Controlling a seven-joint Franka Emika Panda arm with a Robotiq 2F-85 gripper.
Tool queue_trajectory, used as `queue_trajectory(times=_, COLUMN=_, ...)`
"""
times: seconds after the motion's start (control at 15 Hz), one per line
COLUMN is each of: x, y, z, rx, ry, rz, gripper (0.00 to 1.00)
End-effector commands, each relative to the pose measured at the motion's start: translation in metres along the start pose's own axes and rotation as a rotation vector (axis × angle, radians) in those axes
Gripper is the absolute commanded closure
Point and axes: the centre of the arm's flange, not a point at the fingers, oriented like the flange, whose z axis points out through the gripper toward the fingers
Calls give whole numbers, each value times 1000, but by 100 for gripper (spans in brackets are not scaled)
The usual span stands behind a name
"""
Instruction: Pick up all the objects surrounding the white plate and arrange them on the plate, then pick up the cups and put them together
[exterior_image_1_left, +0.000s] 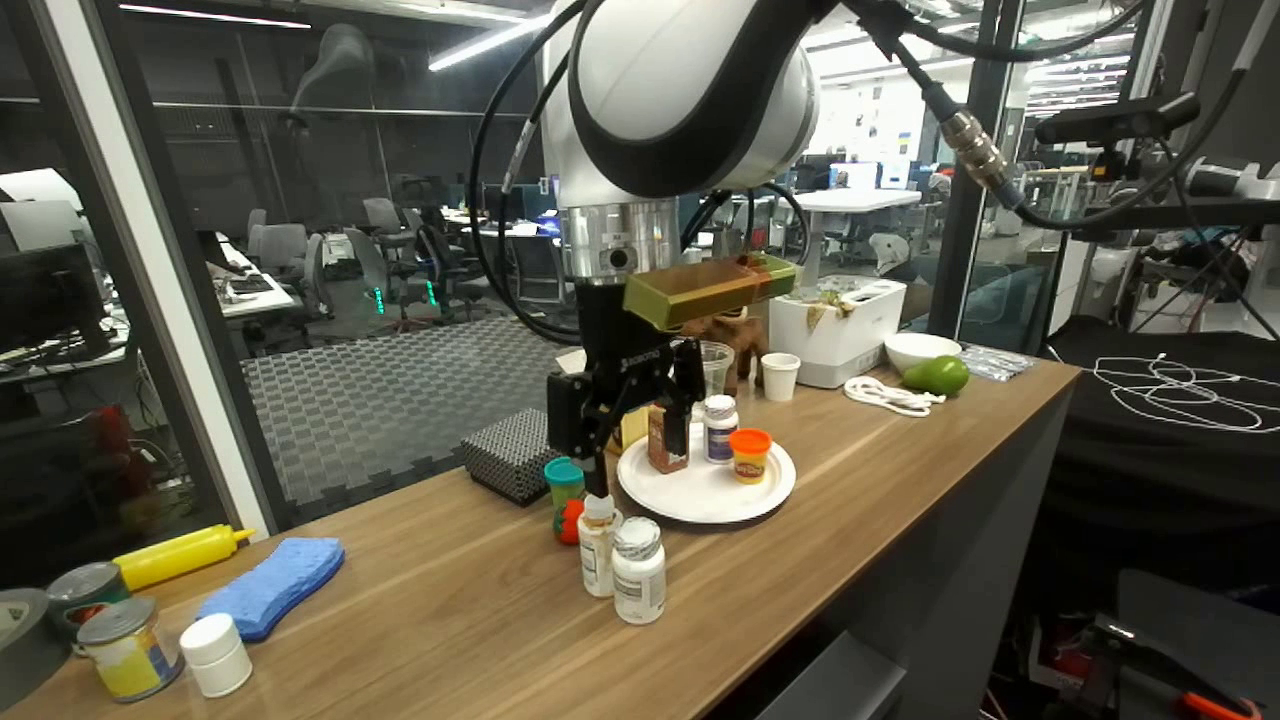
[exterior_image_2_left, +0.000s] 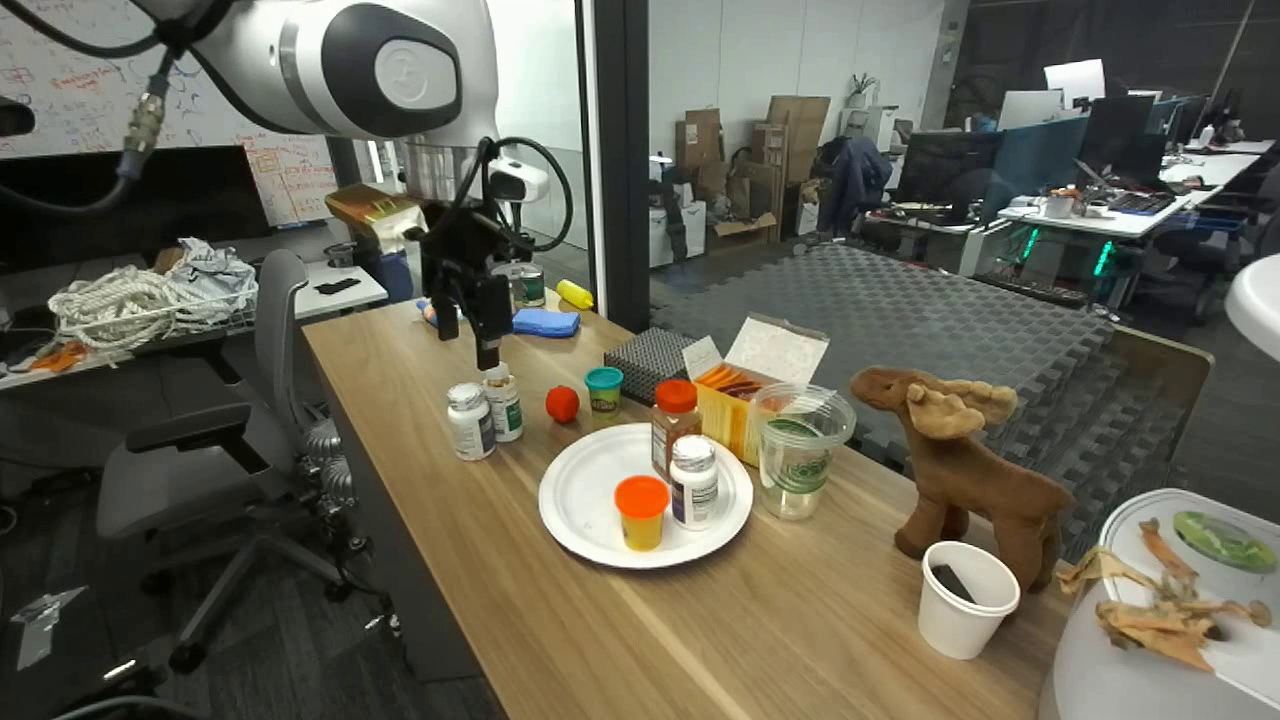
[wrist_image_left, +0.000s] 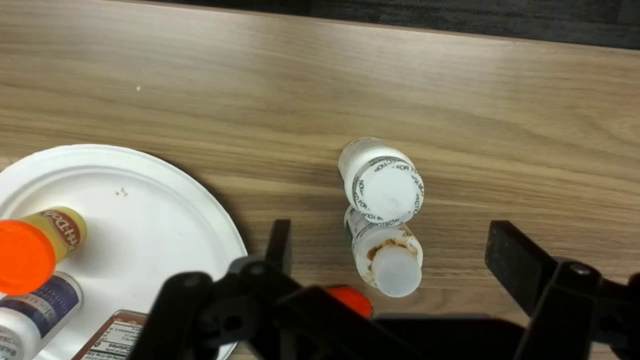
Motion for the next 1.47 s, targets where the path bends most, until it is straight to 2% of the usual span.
queue_trajectory(times=0.0, x=0, y=0, z=0, rx=1, ry=0, rz=-1, gripper=0)
queue_trajectory(times=0.27, x=0, y=0, z=0, rx=2, ry=-1, rz=-4, gripper=0)
queue_trajectory(times=0.47, x=16, y=-3, z=6, rx=7, ry=51, rz=-4, gripper=0)
queue_trajectory(times=0.93, x=48, y=-12, z=22, rx=9, ry=49, rz=-40, gripper=0)
queue_trajectory(times=1.07, x=51, y=-12, z=26, rx=13, ry=42, rz=-43, gripper=26)
queue_trajectory(times=1.27, x=49, y=-13, z=29, rx=16, ry=38, rz=-49, gripper=51)
queue_trajectory(times=1.4, x=47, y=-13, z=31, rx=15, ry=35, rz=-49, gripper=65)
